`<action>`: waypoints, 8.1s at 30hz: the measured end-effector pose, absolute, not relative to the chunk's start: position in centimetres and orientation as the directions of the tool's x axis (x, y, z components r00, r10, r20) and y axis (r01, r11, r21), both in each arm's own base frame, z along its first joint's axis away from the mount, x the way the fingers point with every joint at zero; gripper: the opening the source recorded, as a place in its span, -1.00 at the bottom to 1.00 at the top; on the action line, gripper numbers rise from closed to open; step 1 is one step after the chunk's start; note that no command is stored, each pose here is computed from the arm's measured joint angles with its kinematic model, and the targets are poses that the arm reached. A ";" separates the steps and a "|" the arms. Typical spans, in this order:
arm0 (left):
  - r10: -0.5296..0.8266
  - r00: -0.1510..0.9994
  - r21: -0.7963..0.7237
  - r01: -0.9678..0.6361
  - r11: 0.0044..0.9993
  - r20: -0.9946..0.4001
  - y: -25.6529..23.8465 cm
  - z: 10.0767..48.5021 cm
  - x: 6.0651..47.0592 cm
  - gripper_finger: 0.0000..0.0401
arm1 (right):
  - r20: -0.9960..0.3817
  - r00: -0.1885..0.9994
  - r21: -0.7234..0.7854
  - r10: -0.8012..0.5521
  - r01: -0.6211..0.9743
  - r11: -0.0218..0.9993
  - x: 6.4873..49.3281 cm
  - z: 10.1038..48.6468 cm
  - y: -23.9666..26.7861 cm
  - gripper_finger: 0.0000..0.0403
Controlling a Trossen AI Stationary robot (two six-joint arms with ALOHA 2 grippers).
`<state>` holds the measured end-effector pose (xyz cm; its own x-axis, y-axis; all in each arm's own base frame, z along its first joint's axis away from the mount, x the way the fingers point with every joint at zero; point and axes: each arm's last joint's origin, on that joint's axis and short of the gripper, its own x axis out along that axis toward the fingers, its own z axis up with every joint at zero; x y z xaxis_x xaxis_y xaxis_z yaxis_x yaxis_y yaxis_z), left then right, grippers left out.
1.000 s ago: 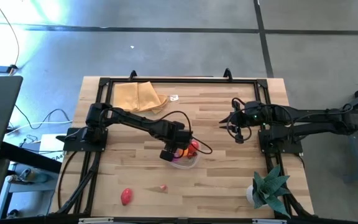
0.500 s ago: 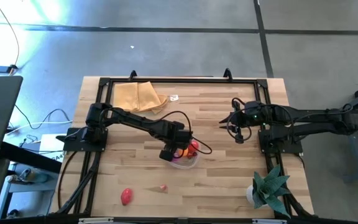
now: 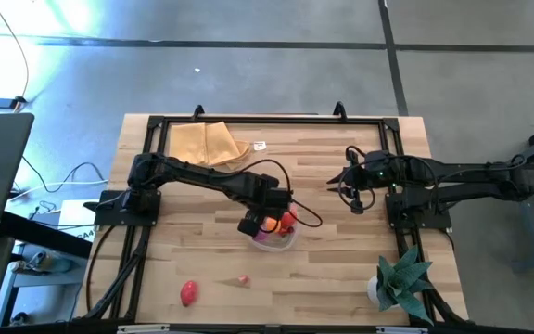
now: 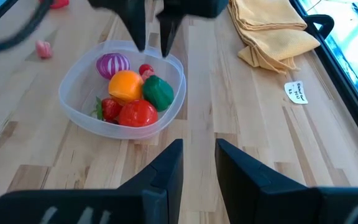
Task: Pick and placing Produce into tupperware
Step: Put the pink peach into the transparent bin
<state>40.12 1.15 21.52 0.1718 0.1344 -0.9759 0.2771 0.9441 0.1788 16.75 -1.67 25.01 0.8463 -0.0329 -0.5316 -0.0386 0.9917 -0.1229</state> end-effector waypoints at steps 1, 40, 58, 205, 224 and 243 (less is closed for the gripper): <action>0.134 0.163 0.175 0.269 0.947 -0.977 1.1 22.2 40.1 -0.13 | -0.532 0.846 -0.123 -0.033 -0.039 0.992 16.8 25.0 -1.7 -0.59; -0.072 0.269 0.008 0.287 0.958 -0.960 -16.6 19.7 33.6 -0.13 | -0.531 0.846 -0.123 -0.033 -0.039 0.992 16.7 25.0 -1.7 -0.59; -0.123 0.235 -0.024 0.383 0.924 -0.964 -17.0 16.8 34.9 -0.13 | -0.532 0.846 -0.122 -0.033 -0.039 0.992 16.7 25.0 -1.7 -0.59; 0.135 0.151 0.174 0.291 0.941 -0.979 0.0 25.7 40.8 -0.54 | -0.532 0.846 -0.123 -0.033 -0.039 0.992 16.7 25.0 -1.7 -0.59; 0.024 0.137 0.061 0.273 0.960 -0.990 2.5 19.6 40.3 -0.54 | -0.532 0.846 -0.123 -0.033 -0.039 0.992 16.7 25.0 -1.7 -0.59; 0.047 0.152 0.089 0.281 0.956 -0.987 2.5 19.5 40.4 -0.54 | -0.532 0.846 -0.123 -0.033 -0.039 0.992 16.8 25.0 -1.7 -0.59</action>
